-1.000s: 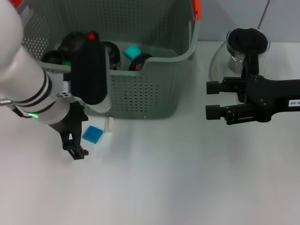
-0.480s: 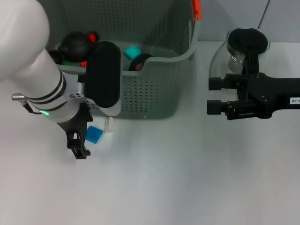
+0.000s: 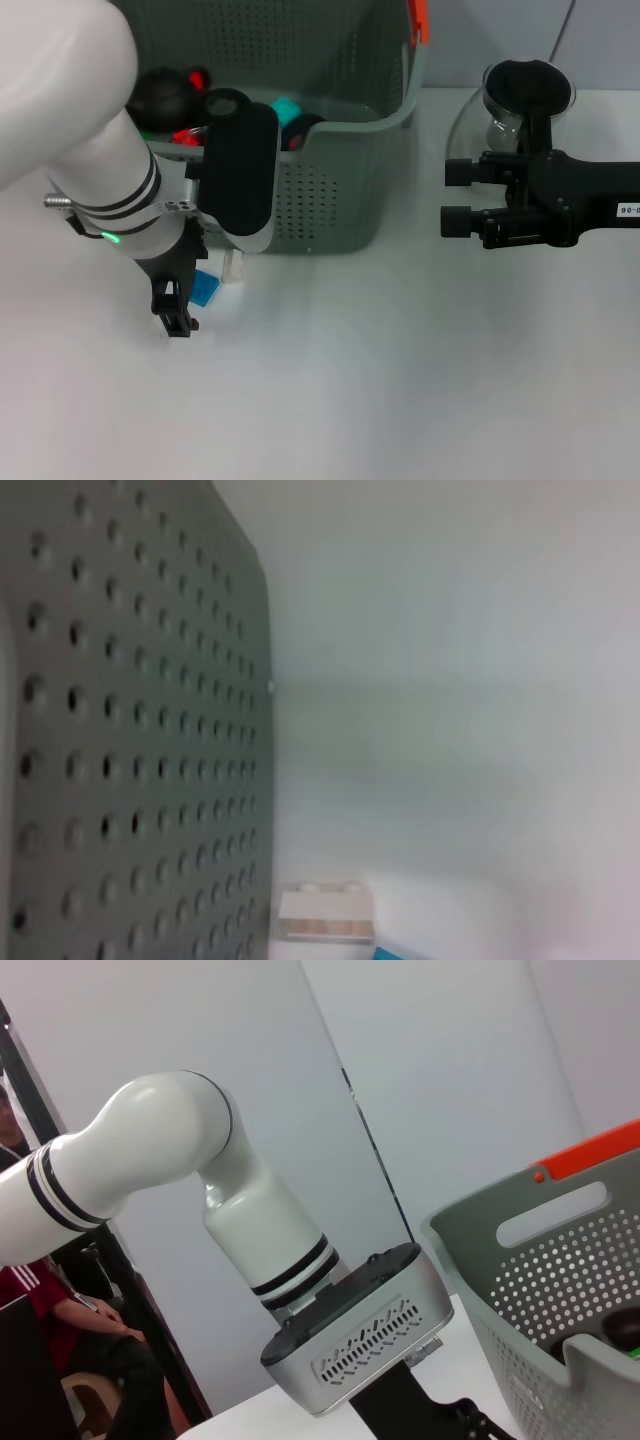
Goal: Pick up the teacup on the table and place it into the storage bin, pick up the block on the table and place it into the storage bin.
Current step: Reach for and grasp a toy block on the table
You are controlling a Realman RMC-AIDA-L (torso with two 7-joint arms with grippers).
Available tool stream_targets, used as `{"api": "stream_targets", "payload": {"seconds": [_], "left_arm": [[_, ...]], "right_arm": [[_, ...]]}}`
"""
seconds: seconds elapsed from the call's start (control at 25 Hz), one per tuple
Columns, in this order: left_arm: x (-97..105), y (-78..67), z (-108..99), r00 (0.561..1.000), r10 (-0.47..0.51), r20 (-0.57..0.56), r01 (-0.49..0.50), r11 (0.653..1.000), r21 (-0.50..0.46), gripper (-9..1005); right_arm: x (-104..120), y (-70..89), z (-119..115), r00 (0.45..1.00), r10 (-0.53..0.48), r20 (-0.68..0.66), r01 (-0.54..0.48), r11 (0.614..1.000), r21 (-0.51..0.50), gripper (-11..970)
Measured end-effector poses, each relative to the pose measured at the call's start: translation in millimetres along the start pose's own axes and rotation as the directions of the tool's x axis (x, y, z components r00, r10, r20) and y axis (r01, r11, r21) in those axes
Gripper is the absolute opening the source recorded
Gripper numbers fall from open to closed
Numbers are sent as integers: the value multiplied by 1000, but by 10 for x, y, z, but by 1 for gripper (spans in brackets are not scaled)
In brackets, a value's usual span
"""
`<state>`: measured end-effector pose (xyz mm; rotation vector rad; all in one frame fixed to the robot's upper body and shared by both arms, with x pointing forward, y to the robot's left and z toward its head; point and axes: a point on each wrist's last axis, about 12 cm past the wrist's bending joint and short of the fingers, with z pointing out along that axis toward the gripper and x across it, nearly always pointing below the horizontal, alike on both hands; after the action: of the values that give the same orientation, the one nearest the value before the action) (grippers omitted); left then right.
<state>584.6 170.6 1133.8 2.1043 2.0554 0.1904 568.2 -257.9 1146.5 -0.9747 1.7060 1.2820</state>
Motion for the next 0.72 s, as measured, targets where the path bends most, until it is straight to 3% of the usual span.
{"api": "stream_targets", "payload": {"seconds": [0.72], "left_arm": [[-26, 58, 98, 999, 20, -26, -19, 1000, 6, 914]], "right_arm": [[36, 12, 12, 1000, 11, 18, -11, 1000, 3, 941]]}}
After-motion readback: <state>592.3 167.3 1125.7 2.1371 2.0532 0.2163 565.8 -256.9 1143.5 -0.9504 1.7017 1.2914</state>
